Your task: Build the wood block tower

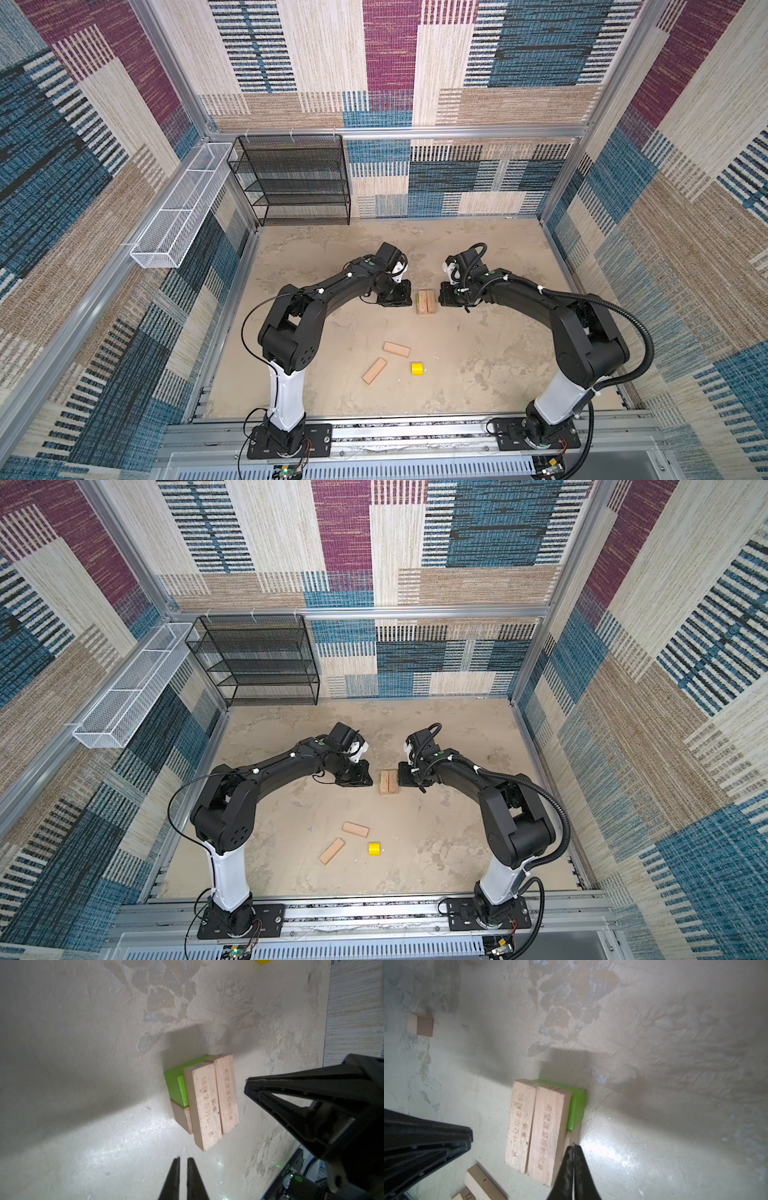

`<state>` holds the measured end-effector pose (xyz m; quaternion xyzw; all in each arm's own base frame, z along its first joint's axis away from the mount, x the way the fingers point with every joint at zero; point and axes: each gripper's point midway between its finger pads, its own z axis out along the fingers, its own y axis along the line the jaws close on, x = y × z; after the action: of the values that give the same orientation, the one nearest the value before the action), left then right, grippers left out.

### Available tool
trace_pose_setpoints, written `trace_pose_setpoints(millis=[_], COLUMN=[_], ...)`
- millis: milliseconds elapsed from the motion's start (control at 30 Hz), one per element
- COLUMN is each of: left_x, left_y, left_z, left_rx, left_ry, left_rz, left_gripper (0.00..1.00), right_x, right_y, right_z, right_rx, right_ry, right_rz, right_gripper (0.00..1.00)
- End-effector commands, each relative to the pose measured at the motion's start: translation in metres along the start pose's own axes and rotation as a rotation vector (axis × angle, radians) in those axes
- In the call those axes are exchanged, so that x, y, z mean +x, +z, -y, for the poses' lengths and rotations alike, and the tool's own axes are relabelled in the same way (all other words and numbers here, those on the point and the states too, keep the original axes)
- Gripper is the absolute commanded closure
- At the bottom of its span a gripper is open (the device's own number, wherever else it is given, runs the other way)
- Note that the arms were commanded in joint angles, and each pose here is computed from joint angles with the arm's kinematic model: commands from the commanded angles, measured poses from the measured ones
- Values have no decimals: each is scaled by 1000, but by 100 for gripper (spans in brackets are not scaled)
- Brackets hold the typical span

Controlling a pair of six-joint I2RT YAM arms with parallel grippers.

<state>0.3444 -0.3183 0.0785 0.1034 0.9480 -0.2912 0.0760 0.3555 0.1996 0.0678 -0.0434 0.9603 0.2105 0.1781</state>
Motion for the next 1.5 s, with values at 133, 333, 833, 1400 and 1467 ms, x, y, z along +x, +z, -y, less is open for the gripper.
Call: trace_pose_setpoints(millis=[133,333,833,1400,1467], left_x=[-2,0,1,2,2], left_y=[7,11,21,25,24], left_z=[7,10,16,17,18], left_rx=[37,63,103,107,110], left_ry=[-7,-8,-16,-18,-17], left_rz=[-15,-36,-70,-81,-79], left_gripper=[88,88,88,88,88], right_x=[-4,-2,-1,0,-1], right_y=[2,5,7,8,8], right_z=[-5,-4,-4,-4,-4], right_rx=[-30,-30,-29,-33,-33], right_ry=[-16,-14,-21,-21,-21], right_rz=[8,-2,-13,-20,-19], right_gripper=[92,92,92,92,92])
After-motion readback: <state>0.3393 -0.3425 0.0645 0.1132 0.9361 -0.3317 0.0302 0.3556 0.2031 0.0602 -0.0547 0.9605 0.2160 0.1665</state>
